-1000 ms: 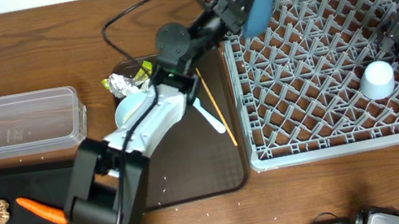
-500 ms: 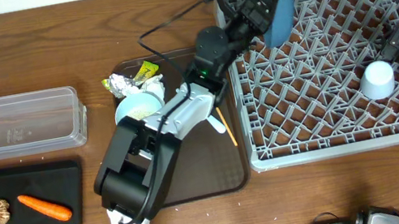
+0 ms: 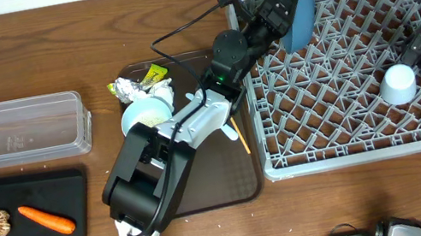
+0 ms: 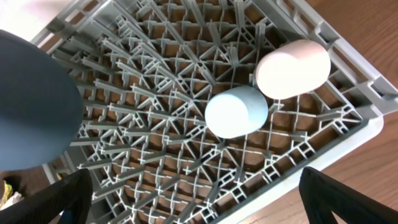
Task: Sort waste into correct bins and load items into the dishwasher rack
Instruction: 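Lower the blue plate upright into the rack's upper-left slots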
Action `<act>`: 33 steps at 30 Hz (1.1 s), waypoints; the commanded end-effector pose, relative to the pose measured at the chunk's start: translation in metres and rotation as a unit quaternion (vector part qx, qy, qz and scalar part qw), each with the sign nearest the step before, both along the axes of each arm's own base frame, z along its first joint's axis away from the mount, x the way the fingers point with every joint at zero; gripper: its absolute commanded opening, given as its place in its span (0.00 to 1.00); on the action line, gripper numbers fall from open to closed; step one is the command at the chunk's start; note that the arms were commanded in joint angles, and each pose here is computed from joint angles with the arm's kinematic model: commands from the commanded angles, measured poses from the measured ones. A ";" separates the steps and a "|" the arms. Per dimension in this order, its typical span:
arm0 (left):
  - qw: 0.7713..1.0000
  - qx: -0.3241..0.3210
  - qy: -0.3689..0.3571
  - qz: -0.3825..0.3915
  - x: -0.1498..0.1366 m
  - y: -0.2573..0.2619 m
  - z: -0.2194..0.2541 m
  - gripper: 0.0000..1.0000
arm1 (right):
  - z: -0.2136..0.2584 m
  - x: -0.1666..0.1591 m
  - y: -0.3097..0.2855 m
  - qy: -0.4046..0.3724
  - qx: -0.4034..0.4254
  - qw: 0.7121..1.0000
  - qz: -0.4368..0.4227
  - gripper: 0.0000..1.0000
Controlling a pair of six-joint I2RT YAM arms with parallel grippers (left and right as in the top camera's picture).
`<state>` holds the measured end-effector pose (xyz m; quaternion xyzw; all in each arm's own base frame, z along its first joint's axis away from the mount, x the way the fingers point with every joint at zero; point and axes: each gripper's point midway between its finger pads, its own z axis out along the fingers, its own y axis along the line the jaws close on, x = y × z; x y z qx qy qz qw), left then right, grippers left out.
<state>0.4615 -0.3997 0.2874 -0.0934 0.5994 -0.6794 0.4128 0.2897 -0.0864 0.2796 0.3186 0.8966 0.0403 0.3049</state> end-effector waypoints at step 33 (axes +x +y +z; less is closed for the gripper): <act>1.000 0.005 0.014 -0.024 -0.006 -0.021 -0.014 0.06 | 0.001 -0.003 -0.004 0.006 -0.009 1.000 -0.004 0.99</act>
